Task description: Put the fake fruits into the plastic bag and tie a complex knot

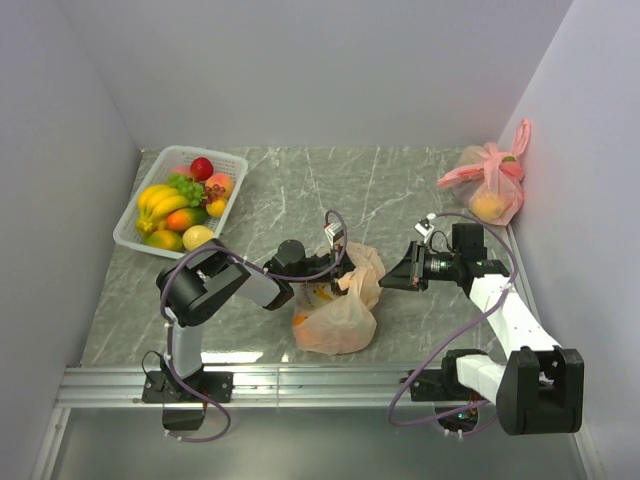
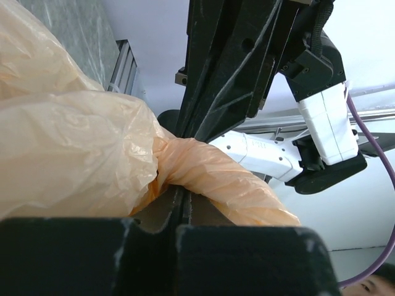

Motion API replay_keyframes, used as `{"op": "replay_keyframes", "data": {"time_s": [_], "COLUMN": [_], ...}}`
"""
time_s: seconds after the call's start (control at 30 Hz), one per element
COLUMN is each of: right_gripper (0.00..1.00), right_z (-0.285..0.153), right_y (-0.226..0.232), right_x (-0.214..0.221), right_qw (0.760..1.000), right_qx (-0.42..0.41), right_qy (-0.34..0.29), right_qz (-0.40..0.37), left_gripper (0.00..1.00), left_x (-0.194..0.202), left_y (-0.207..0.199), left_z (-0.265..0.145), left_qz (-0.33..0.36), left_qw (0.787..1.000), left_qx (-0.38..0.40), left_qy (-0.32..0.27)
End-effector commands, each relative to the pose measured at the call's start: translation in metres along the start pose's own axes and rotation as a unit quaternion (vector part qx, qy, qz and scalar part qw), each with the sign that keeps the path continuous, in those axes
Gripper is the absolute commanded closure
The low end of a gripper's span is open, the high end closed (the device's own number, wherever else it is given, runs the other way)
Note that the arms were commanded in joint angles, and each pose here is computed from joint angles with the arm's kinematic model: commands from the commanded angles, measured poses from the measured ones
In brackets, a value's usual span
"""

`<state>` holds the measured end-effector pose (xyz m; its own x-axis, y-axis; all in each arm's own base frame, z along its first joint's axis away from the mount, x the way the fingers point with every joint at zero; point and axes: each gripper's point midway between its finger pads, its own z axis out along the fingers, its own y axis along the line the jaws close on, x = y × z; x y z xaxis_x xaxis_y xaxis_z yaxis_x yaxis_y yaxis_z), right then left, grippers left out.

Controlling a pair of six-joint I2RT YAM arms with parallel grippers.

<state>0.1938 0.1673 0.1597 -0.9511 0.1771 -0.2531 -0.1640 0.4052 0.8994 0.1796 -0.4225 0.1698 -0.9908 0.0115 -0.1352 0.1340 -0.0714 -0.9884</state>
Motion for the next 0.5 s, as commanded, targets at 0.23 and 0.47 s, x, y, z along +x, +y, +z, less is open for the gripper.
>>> {"op": "replay_keyframes", "data": {"time_s": [0.23, 0.47], "right_gripper": [0.75, 1.0], "right_z": [0.0015, 0.0016], "right_y": [0.0112, 0.0173], "right_x": [-0.0074, -0.007], "right_qw": [1.0, 0.999], "right_qx": [-0.014, -0.035], "right_qy": [-0.003, 0.01], "right_qz": [-0.024, -0.026], "left_gripper": [1.0, 0.98], "left_x": [0.0023, 0.0034], "left_y": [-0.0642, -0.0655], "left_z": [0.0017, 0.0018], "left_qz": [0.104, 0.112], "left_qw": [0.987, 0.986], "left_qx": [0.123, 0.121], "left_qy": [0.004, 0.01]}}
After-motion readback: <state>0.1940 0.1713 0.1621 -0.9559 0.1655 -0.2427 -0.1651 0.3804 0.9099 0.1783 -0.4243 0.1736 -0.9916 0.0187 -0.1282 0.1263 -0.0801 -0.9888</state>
